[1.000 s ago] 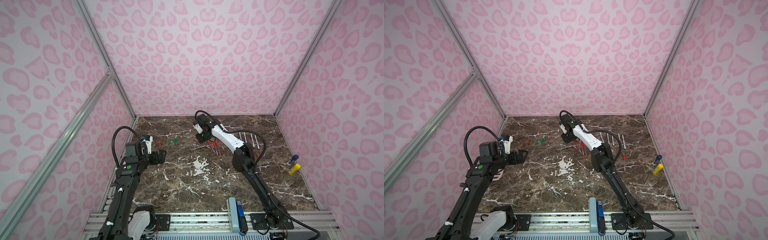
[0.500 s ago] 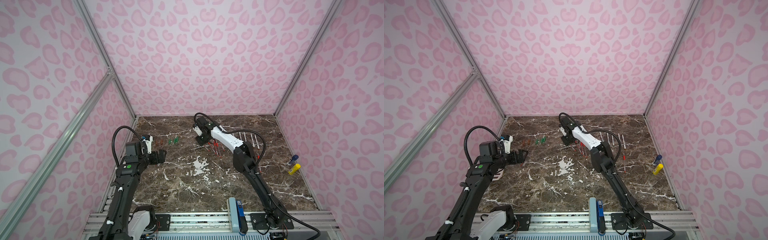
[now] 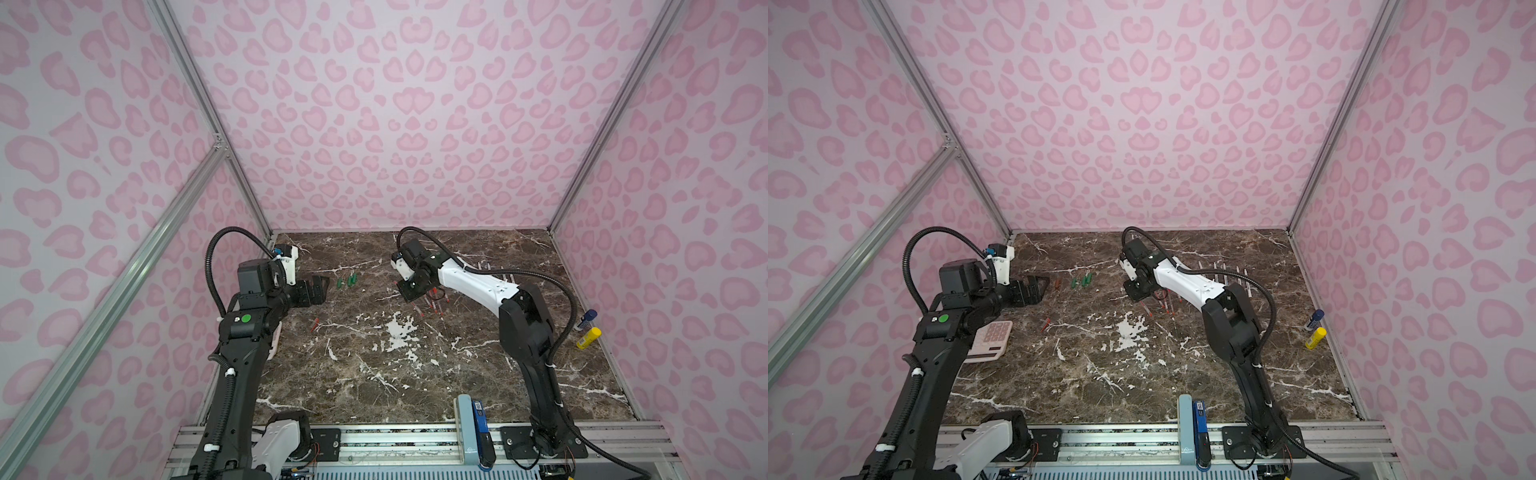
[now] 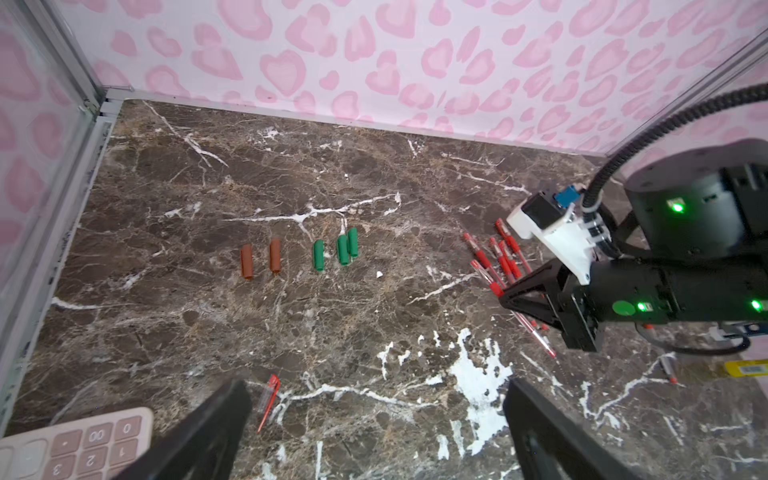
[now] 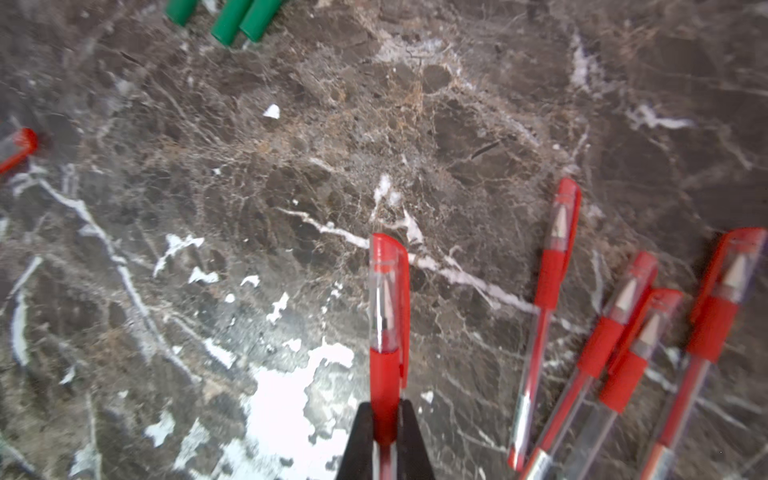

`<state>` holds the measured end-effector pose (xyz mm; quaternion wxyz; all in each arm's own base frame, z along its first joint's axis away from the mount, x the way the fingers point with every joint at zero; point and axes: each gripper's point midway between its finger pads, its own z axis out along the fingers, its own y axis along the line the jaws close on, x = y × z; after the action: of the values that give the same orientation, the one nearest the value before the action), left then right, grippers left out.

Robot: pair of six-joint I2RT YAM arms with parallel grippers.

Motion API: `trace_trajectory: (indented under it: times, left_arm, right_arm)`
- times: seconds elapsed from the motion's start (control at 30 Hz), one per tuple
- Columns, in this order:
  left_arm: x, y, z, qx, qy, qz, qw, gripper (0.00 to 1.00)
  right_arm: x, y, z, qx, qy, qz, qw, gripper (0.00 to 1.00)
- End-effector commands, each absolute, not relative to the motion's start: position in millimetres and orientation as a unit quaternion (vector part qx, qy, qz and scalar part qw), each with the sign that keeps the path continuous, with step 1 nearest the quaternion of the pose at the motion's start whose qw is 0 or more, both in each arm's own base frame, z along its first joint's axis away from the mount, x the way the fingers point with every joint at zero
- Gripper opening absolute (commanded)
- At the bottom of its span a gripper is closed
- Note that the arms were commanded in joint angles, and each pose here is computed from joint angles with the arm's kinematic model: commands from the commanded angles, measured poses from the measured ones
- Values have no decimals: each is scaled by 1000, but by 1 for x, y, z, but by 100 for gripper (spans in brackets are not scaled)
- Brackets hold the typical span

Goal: Open the pen caps
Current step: 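Move the right gripper over the red pen cluster and grasp a red pen, then lift the red pen and bring its cap into the left gripper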

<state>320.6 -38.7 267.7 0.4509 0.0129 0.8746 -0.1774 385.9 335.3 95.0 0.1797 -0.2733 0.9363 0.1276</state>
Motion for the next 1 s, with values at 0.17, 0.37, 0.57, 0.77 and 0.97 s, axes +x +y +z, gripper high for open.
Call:
trace_trajectory:
  times: [0.17,0.37,0.57,0.77,0.97]
  left_arm:
    - [335,-89,272,17,840,-337,425,98]
    - [327,-116,255,38,827,-390,403,93]
    - [313,-147,239,72,827,-406,382,85]
    - [323,-150,226,54,843,-394,363,69]
    - [326,-154,215,53,850,-392,348,50]
  right_arm:
    - [349,368,146,-201,908,243,275,3]
    - [315,389,170,-179,889,286,309,2]
    - [296,416,181,-157,876,324,321,1]
    - [285,436,183,-179,872,327,316,1]
    - [280,449,183,-191,868,332,315,0]
